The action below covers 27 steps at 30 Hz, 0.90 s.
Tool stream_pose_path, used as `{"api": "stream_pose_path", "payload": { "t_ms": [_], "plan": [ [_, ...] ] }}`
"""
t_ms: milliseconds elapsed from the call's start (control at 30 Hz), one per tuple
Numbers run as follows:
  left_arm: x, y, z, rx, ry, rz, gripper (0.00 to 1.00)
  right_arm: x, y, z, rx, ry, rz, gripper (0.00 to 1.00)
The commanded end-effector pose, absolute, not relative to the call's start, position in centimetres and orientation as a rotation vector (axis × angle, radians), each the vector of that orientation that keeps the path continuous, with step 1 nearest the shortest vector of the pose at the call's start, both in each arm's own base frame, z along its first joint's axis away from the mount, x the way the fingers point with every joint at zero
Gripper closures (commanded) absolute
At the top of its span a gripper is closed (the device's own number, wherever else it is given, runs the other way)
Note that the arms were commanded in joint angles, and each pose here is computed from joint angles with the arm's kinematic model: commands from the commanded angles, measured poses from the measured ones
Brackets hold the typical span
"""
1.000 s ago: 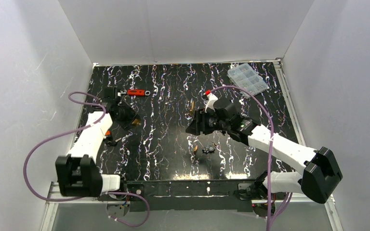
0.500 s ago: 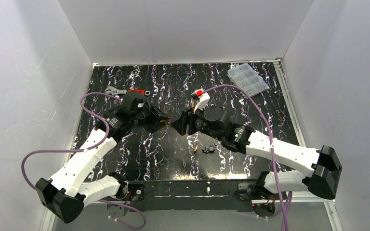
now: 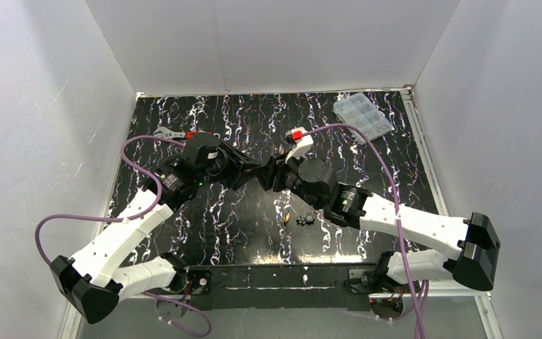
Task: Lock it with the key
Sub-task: Pick up the lock from the center of the board.
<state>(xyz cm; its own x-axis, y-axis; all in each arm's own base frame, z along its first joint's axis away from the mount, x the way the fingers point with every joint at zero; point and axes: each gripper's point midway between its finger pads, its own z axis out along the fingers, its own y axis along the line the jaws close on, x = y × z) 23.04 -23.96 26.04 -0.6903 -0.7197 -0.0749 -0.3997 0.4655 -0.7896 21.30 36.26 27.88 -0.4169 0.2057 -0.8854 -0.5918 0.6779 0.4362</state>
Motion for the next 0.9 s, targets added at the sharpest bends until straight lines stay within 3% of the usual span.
{"api": "stream_pose_path", "payload": {
  "t_ms": [0, 133, 400, 500, 567, 600, 700, 733, 867],
  "plan": [
    [23.4, -24.9, 29.3, -0.933, 2.234, -1.212, 1.00, 22.3, 36.2, 32.5, -0.209, 1.668, 0.945, 0.50],
    [23.2, -25.5, 29.8, -0.937, 2.222, -1.260, 1.00, 22.5, 36.5, 32.7, -0.197, 1.661, 0.952, 0.59],
    [22.8, -26.0, 30.3, -0.943, 2.213, -1.315, 1.00, 22.8, 36.7, 32.8, -0.165, 1.654, 0.956, 0.67],
    [22.6, -26.1, 30.7, -0.930, 2.208, -1.335, 1.00, 22.9, 36.5, 33.0, -0.150, 1.651, 0.961, 0.79],
    [22.3, -26.2, 30.8, -0.904, 2.215, -1.341, 1.00, 22.9, 36.3, 33.2, -0.137, 1.653, 0.961, 0.96],
    [22.2, -26.2, 30.9, -0.883, 2.219, -1.344, 0.97, 22.8, 36.1, 33.3, -0.132, 1.653, 0.965, 0.99],
    [21.7, -26.0, 30.9, -0.796, 2.230, -1.329, 0.55, 22.5, 35.4, 33.7, -0.117, 1.657, 0.970, 0.99],
    [21.5, -25.8, 30.8, -0.761, 2.233, -1.314, 0.46, 22.3, 35.1, 33.9, -0.117, 1.656, 0.975, 0.99],
    [20.8, -24.5, 30.4, -0.613, 2.236, -1.222, 0.28, 21.5, 33.8, 34.2, -0.129, 1.664, 1.014, 0.99]
  ]
}}
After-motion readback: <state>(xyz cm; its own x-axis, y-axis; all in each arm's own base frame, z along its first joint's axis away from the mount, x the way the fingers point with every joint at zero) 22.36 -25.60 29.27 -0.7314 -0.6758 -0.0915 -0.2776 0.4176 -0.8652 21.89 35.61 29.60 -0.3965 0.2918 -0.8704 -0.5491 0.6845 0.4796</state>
